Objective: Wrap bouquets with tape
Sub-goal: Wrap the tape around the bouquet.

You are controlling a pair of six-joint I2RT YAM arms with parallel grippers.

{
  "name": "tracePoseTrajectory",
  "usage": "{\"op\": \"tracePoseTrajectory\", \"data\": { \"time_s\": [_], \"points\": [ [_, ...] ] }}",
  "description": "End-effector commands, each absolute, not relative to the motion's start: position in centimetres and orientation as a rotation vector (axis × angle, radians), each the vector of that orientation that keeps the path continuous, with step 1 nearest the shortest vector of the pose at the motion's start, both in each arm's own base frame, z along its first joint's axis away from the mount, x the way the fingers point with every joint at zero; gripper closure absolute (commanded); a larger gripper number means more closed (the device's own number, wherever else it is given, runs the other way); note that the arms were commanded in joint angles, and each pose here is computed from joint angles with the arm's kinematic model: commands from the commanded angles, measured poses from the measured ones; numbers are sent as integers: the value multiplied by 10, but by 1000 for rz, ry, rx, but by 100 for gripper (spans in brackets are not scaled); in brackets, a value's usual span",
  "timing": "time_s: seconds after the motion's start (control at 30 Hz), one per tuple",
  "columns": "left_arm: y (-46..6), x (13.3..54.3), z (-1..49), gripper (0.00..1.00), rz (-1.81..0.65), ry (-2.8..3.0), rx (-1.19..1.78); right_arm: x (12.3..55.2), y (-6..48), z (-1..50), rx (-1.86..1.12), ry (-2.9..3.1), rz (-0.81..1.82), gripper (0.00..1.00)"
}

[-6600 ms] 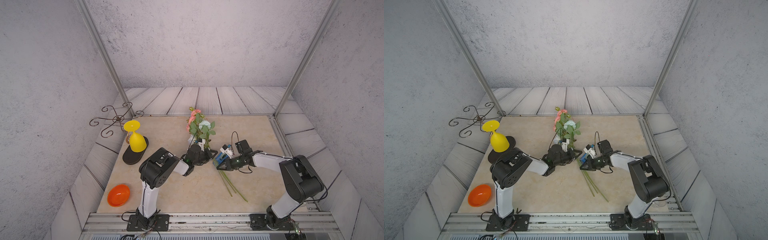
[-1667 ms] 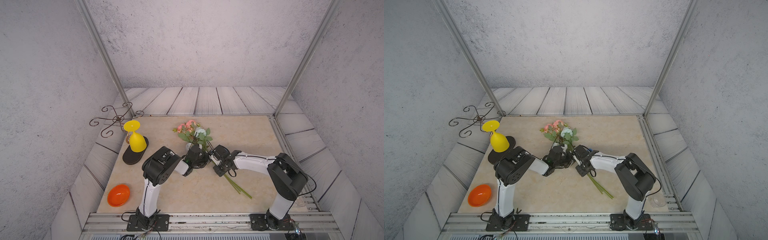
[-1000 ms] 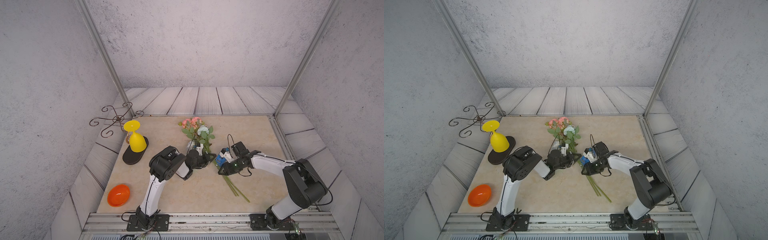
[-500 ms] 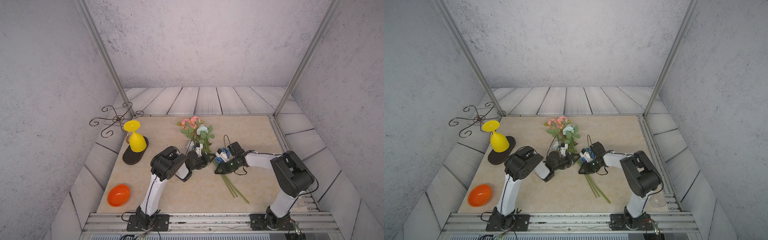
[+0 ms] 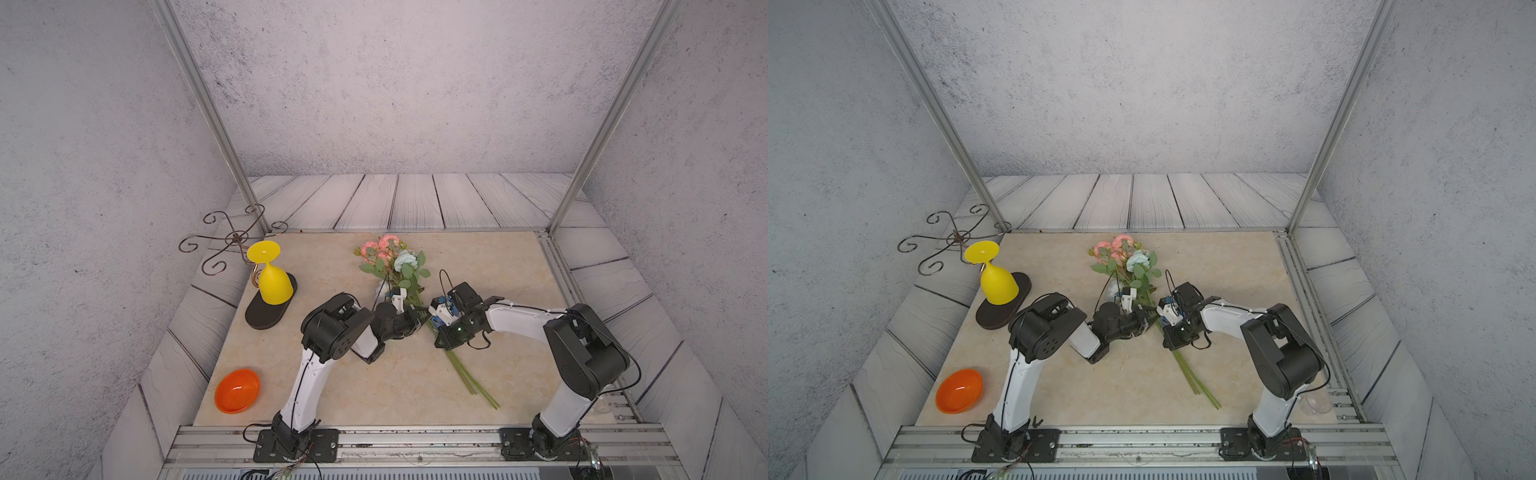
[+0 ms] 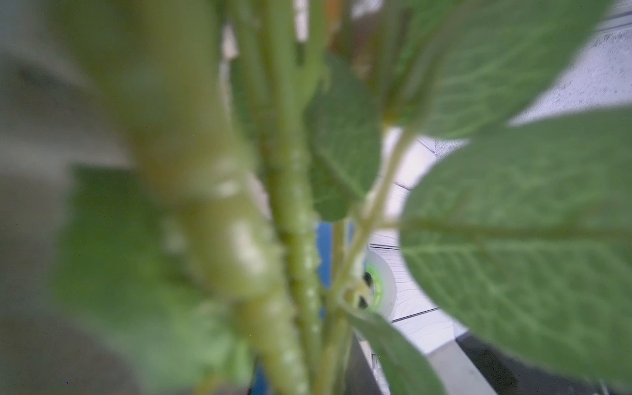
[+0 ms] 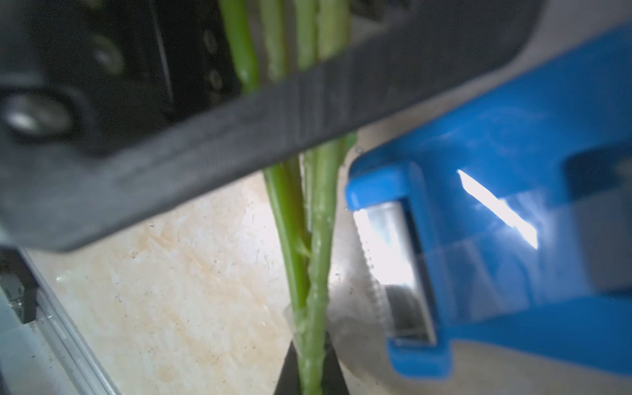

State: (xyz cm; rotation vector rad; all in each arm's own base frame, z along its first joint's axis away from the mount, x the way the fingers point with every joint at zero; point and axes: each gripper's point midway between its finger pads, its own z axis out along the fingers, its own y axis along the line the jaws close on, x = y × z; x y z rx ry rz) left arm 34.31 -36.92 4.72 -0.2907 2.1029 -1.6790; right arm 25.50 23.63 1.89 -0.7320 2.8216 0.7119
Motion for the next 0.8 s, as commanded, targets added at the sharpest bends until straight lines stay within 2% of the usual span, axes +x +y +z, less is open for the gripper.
{"op": "tracePoseTrajectory", "data": {
  "time_s": [0.0, 0.1, 0.2, 0.43, 0.53, 0.67, 0.73, 0.77],
  "points": [
    [-363, 340, 29, 68, -1568, 2211, -288, 244, 214, -4, -690, 2956, 543, 100],
    [-364, 339, 34, 60, -1526, 2251, -250, 248, 217, -5, -725, 2961, 482, 100],
    [-366, 338, 26, 57, -1416, 2394, -222, 248, 225, -2, -805, 2935, 439, 100],
    [-371, 336, 21, 58, -1324, 2500, -158, 252, 228, 2, -849, 2898, 387, 100],
    [-379, 330, 12, 68, -1335, 2581, -144, 257, 224, 3, -842, 2893, 302, 100],
    [-381, 330, 16, 100, -1357, 2591, -162, 262, 221, 2, -836, 2895, 240, 100],
    [-379, 332, 20, 100, -1334, 2586, -167, 262, 220, 2, -820, 2882, 250, 100],
    [-379, 332, 22, 100, -1338, 2579, -168, 261, 221, 2, -825, 2878, 267, 96]
  ]
}}
